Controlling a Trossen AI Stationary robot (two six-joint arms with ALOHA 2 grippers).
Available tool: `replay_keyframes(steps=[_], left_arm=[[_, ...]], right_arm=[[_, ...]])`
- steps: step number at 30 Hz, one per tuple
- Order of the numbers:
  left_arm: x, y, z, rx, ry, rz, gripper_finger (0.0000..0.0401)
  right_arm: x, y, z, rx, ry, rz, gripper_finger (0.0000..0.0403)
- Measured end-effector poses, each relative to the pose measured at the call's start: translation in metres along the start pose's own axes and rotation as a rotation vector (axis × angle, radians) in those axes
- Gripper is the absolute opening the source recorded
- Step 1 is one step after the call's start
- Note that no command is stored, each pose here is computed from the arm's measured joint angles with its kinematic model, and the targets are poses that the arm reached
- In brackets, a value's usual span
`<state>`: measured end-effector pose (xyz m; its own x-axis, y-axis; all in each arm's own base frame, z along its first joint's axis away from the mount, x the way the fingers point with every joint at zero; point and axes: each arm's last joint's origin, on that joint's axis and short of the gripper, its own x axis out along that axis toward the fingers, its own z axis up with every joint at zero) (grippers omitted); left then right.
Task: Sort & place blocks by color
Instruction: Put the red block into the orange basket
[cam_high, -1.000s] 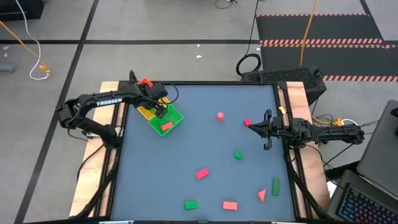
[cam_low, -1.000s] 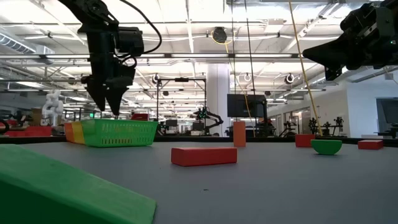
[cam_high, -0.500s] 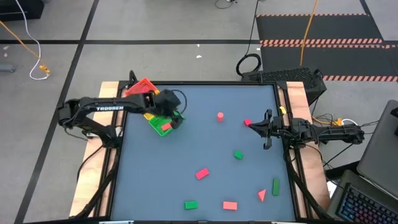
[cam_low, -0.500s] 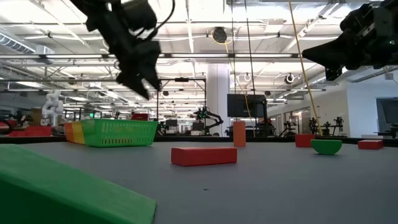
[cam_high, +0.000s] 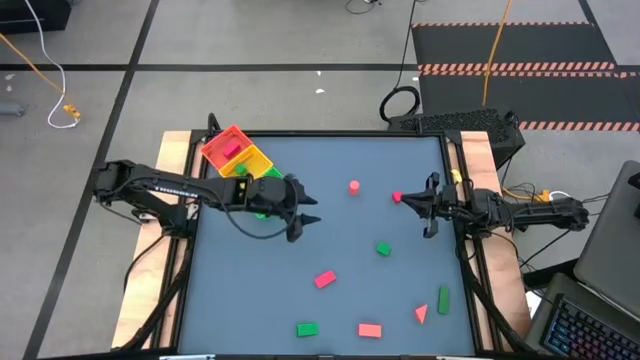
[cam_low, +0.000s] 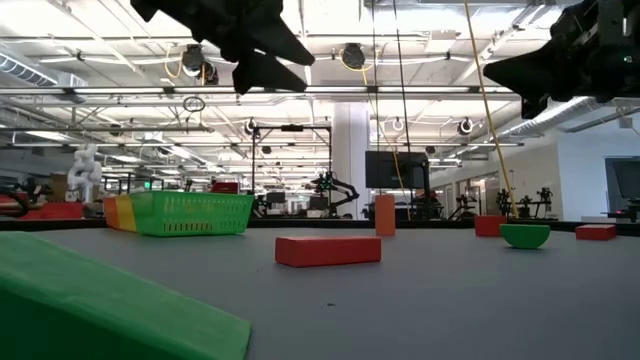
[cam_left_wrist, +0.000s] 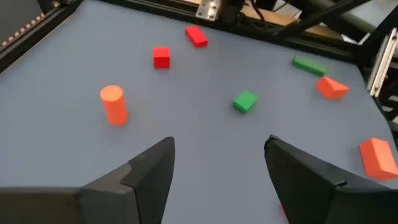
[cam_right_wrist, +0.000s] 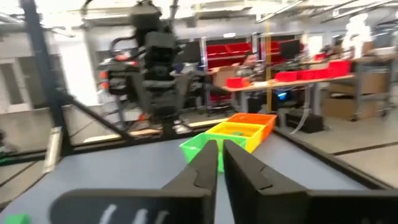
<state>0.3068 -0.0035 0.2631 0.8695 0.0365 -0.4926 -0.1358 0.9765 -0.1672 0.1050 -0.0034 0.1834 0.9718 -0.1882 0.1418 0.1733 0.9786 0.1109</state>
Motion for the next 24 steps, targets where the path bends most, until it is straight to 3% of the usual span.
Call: replay_keyframes(steps=[6,10,12,24], left_arm=[[0.014,0.004,0.002,0.054,-0.064,0.005,0.024],[0.021,0.015,0.007,0.07,-0.119,0.03,0.0241],[0.025,0.021,0.012,0.077,-0.161,0.042,0.0241],[0.017,0.042,0.025,0.137,-0.249,0.047,0.0241]], right_arm=[[0.008,-0.002,0.001,-0.043,-0.013,-0.125,0.0115],[0.016,-0.004,-0.011,-0.076,0.125,-0.226,0.0171],[0.024,-0.002,-0.001,-0.072,0.152,-0.267,0.0188],[0.07,-0.014,0.01,0.022,0.803,-0.609,0.0199]])
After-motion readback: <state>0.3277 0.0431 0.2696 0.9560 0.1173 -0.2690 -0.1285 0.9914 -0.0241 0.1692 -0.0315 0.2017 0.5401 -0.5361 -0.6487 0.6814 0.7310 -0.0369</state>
